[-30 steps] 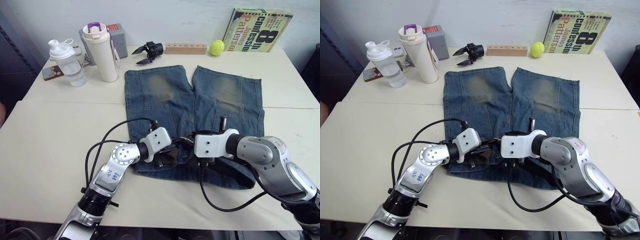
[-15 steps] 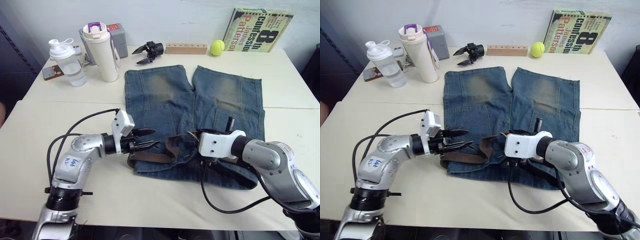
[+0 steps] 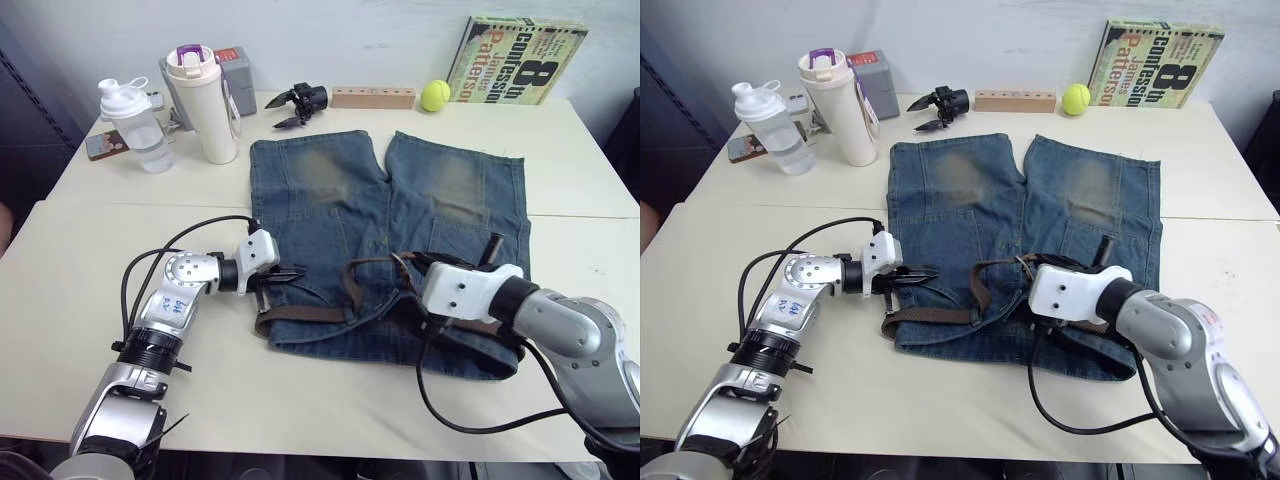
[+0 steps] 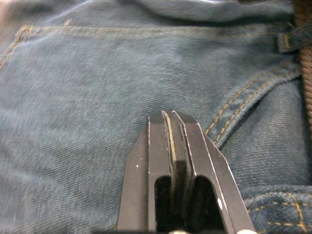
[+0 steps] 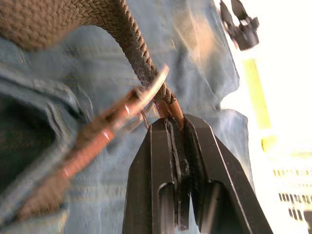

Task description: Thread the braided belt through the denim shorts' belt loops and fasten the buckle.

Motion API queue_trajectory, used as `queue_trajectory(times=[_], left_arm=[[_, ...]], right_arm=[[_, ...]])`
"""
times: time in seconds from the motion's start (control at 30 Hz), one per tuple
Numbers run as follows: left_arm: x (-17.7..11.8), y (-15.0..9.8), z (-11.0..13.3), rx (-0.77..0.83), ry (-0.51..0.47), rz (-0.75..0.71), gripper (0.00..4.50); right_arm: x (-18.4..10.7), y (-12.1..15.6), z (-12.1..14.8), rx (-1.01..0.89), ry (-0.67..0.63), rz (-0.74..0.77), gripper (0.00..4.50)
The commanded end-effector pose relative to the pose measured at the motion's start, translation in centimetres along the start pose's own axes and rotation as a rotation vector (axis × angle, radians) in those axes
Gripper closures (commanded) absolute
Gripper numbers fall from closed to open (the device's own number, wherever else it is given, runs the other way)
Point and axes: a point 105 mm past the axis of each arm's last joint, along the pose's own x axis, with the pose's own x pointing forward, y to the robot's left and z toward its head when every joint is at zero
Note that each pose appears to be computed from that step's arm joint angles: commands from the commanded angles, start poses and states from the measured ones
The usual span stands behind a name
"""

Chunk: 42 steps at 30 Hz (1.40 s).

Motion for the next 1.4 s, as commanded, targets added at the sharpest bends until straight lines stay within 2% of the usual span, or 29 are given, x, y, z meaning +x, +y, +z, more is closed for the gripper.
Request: queue_trajectory(times=[0.03,0.17,0.23,0.33,0.47,0.6,0.73,0.83,0.9,0.93,1.0,1.03,1.07,1.2,1.37,1.4], left_arm=[[0.3,-2.6,-3.5,-0.028,0.121,-0.101,4.45],[0.3,-2.8,-3.7,-0.017,0.123,-0.100,4.45],[0.4,-3.1,-4.0,0.004,0.136,-0.109,4.45],[0.5,-3.5,-4.0,0.021,0.136,-0.120,4.45],[0.7,-3.3,-3.5,0.027,0.113,-0.104,4.45],[0.9,-2.3,-2.2,0.040,0.048,-0.055,4.45],[0.9,-1.0,1.5,0.019,-0.109,0.000,4.45],[0.7,-0.5,3.0,0.000,-0.160,0.009,4.45],[-0.1,0.1,5.7,-0.032,-0.240,-0.015,4.45],[-0.6,0.3,7.1,-0.052,-0.277,-0.035,3.82],[-1.2,0.4,8.9,-0.079,-0.315,-0.066,3.15],[-1.2,0.5,9.5,-0.089,-0.323,-0.074,2.53],[-1.4,0.4,10.5,-0.111,-0.354,-0.104,2.20],[-1.4,0.0,12.9,-0.166,-0.420,-0.165,2.20],[1.2,-0.8,13.3,-0.073,-0.363,-0.175,2.20],[2.2,-1.2,12.9,-0.019,-0.325,-0.177,2.20]], right_arm=[[-3.1,-3.1,-1.3,-0.002,0.076,-0.167,4.50],[-6.1,-4.7,-4.7,0.007,0.217,-0.249,4.50],[-7.5,-6.2,-6.0,0.034,0.267,-0.339,4.50],[-8.7,-7.8,-6.5,0.063,0.278,-0.427,4.50],[-7.6,-6.8,-4.1,0.076,0.162,-0.360,4.50],[-5.1,-3.5,-0.5,0.065,0.019,-0.180,4.50],[-3.3,-1.0,1.2,-0.057,-0.035,-0.031,4.50],[-2.8,-0.4,1.5,-0.093,-0.050,-0.003,4.50],[-1.9,-0.2,1.7,-0.092,-0.063,-0.003,4.50],[-1.6,-0.3,1.8,-0.088,-0.069,-0.010,4.50],[-1.2,-0.4,1.7,-0.085,-0.071,-0.017,4.50],[-1.2,-0.4,1.6,-0.086,-0.068,-0.018,4.50],[-1.0,-0.3,1.3,-0.098,-0.054,-0.010,4.50],[-0.5,0.2,0.8,-0.131,-0.035,0.008,4.50],[0.5,0.3,1.5,-0.156,-0.080,-0.001,4.50],[0.8,0.3,1.7,-0.174,-0.090,0.003,4.50]])
